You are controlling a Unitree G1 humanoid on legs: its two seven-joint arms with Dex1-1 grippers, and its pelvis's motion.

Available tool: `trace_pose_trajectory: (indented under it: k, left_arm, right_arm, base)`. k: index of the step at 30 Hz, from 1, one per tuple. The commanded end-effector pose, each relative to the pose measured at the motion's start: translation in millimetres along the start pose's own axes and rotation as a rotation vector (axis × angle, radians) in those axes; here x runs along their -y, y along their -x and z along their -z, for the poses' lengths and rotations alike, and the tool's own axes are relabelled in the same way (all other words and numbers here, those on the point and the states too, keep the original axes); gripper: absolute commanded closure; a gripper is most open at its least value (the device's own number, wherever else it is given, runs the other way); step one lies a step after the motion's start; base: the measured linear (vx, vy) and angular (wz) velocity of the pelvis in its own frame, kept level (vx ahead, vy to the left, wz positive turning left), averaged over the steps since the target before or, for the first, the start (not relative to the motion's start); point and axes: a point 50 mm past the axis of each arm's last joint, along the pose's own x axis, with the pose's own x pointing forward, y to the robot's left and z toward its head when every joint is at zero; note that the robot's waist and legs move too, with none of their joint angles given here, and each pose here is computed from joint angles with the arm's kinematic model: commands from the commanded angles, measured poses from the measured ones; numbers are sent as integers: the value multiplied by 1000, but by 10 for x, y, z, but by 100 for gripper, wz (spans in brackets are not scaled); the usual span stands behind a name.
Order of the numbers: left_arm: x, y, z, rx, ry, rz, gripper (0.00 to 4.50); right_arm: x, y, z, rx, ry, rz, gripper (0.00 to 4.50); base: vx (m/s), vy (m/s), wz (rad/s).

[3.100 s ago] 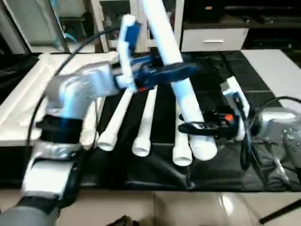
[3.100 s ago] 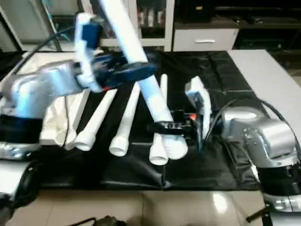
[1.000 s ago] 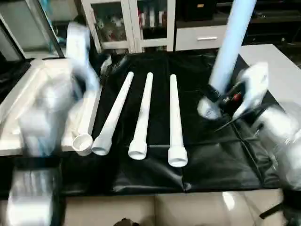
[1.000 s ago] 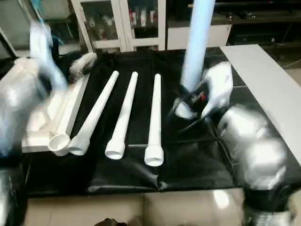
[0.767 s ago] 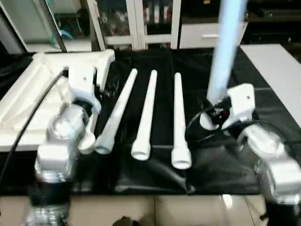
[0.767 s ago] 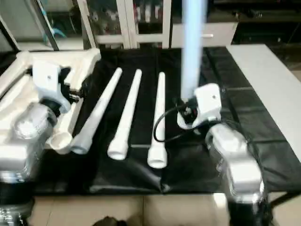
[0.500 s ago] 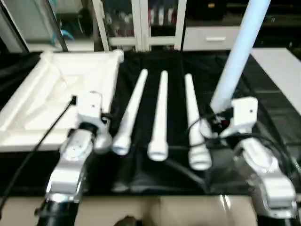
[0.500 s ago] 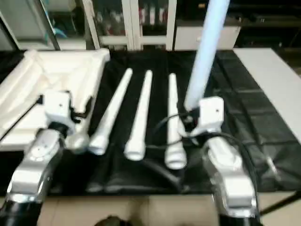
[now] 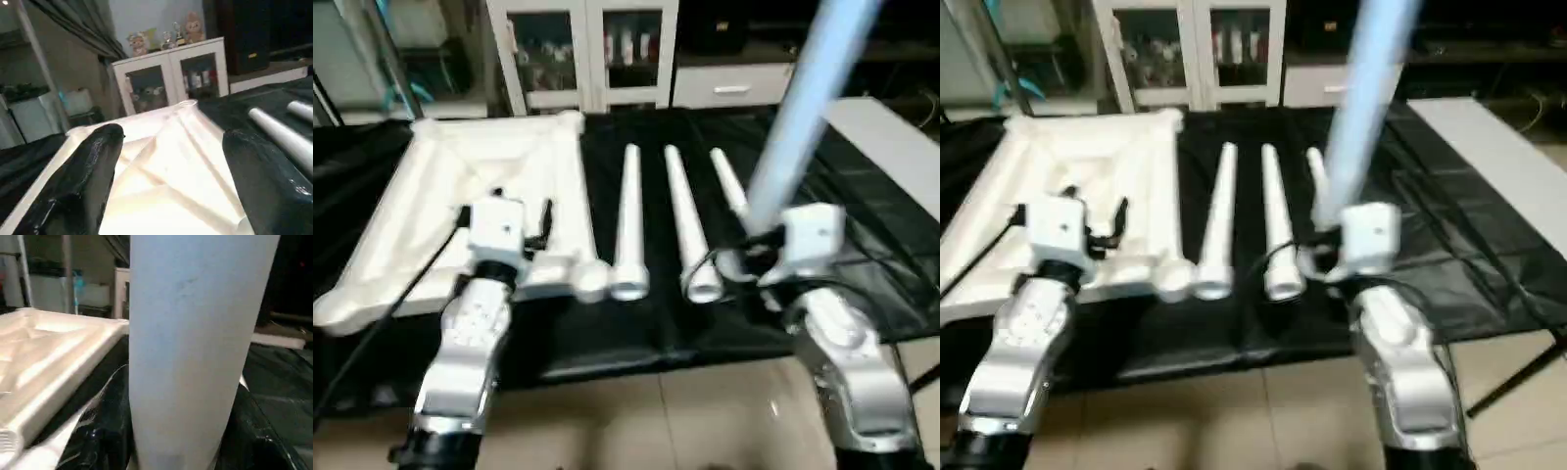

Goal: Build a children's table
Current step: Pick table leg

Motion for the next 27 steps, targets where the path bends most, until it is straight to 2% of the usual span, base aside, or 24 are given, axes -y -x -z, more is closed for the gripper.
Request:
trace_pose_trajectory:
  k: [1, 7, 11, 13, 14, 17, 22, 27]
  left_arm:
    - [37, -16, -32, 2, 1, -7, 80]
    - [60, -38, -69, 15, 17, -15, 80]
    - [66, -51, -90, 16, 19, -20, 80]
    - [36, -76, -109, 0, 31, -51, 80]
    - [29, -87, -120, -5, 39, -38, 80]
    - [31, -95, -127, -5, 42, -16, 80]
    - [88, -119, -200, 32, 30, 87, 80]
    - [106, -123, -202, 30, 24, 114, 80]
  right_arm:
    - [40, -8, -6, -3, 29, 0, 265]
    - [75, -24, -4, -5, 39, -3, 265]
    - [105, -40, 0, -10, 44, 5, 265]
    - [176, -50, 14, -11, 19, 48, 265]
    - [219, -49, 20, -12, -1, 75, 265]
    - [232, -45, 19, -13, -4, 78, 265]
    - [175, -20, 14, -15, -15, 29, 265]
    - [153, -22, 23, -20, -22, 21, 265]
  base:
    - [-128, 198, 39]
    - [-81, 105, 61]
    - [-65, -89, 56]
    - [-73, -187, 55]
    - [-64, -144, 5]
    - [-23, -118, -3]
    - [2, -18, 0]
    - [-20, 7, -2]
